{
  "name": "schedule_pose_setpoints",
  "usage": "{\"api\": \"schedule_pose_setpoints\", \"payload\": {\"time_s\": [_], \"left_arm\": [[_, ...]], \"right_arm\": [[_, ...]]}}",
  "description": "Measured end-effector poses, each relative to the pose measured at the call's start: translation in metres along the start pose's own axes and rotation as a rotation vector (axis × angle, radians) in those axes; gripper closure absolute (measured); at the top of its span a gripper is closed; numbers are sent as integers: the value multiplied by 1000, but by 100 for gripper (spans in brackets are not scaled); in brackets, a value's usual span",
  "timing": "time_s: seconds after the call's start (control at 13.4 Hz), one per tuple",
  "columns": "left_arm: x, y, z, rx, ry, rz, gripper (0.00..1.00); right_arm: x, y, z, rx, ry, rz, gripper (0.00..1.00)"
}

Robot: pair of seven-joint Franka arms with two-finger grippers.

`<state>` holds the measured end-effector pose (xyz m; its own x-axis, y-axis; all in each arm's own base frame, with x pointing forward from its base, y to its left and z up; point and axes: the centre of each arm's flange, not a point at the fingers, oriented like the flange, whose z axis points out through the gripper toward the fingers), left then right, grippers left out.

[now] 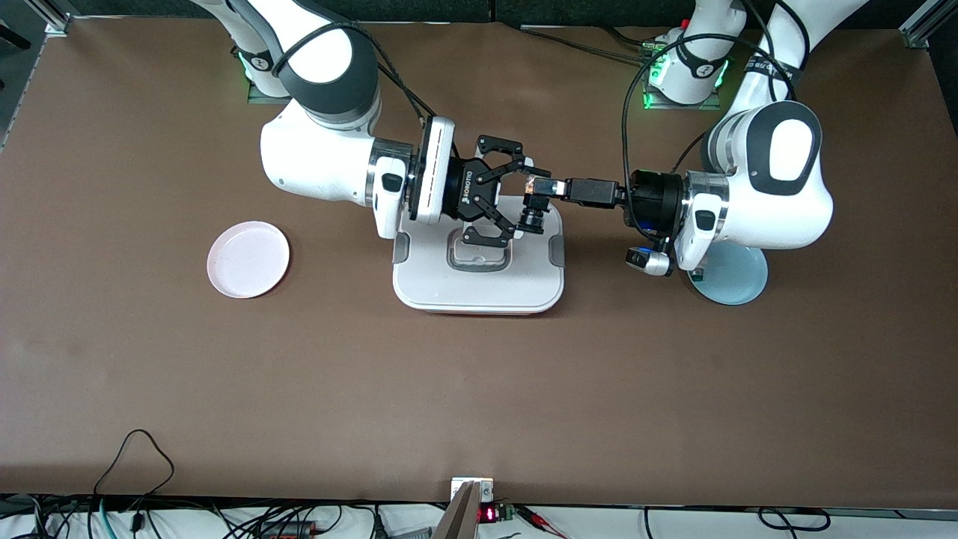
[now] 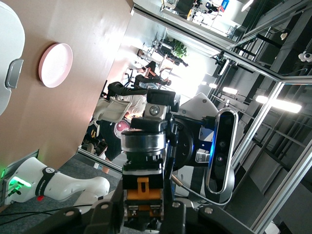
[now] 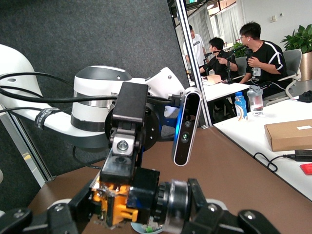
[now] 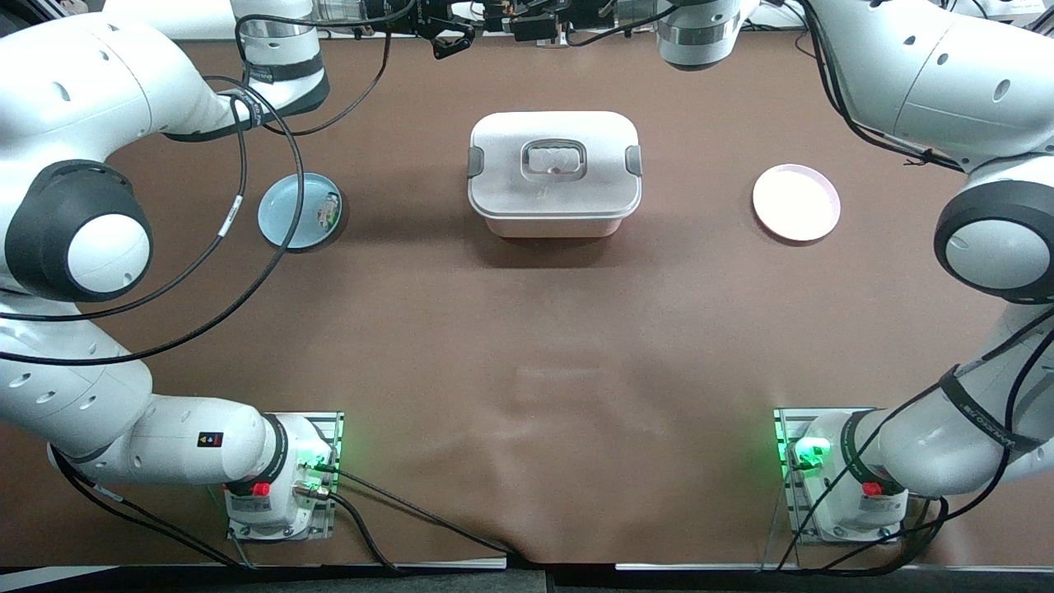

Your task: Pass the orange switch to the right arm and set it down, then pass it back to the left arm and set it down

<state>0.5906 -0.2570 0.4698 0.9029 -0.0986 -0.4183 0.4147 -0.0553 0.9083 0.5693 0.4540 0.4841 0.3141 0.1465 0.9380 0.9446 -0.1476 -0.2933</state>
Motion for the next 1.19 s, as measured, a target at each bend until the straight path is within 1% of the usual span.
{"api": "schedule_pose_setpoints", "payload": {"time_s": [0.15, 0.52, 0.6, 0.67, 0.89, 1.04, 1.19], "left_arm": [[1, 0, -1, -1, 2, 0, 68], [1, -1, -3, -1, 6, 1, 68], [2, -1, -5, 9, 7, 6, 68], [2, -4, -8, 44, 10, 18, 68], [3, -14, -25, 218, -2, 113, 68], [3, -22, -46, 298, -36, 185, 68], [4, -34, -78, 386, -69, 249, 68]], "right_arm": [[0, 0, 0, 0, 11, 18, 1], [0, -1, 1, 2, 13, 22, 0], [0, -1, 1, 1, 13, 22, 0], [0, 0, 0, -2, 14, 22, 0], [3, 10, -11, -22, 21, 22, 0], [3, 19, -24, -43, 21, 26, 0], [-7, 29, -41, -69, 4, 40, 0]]}}
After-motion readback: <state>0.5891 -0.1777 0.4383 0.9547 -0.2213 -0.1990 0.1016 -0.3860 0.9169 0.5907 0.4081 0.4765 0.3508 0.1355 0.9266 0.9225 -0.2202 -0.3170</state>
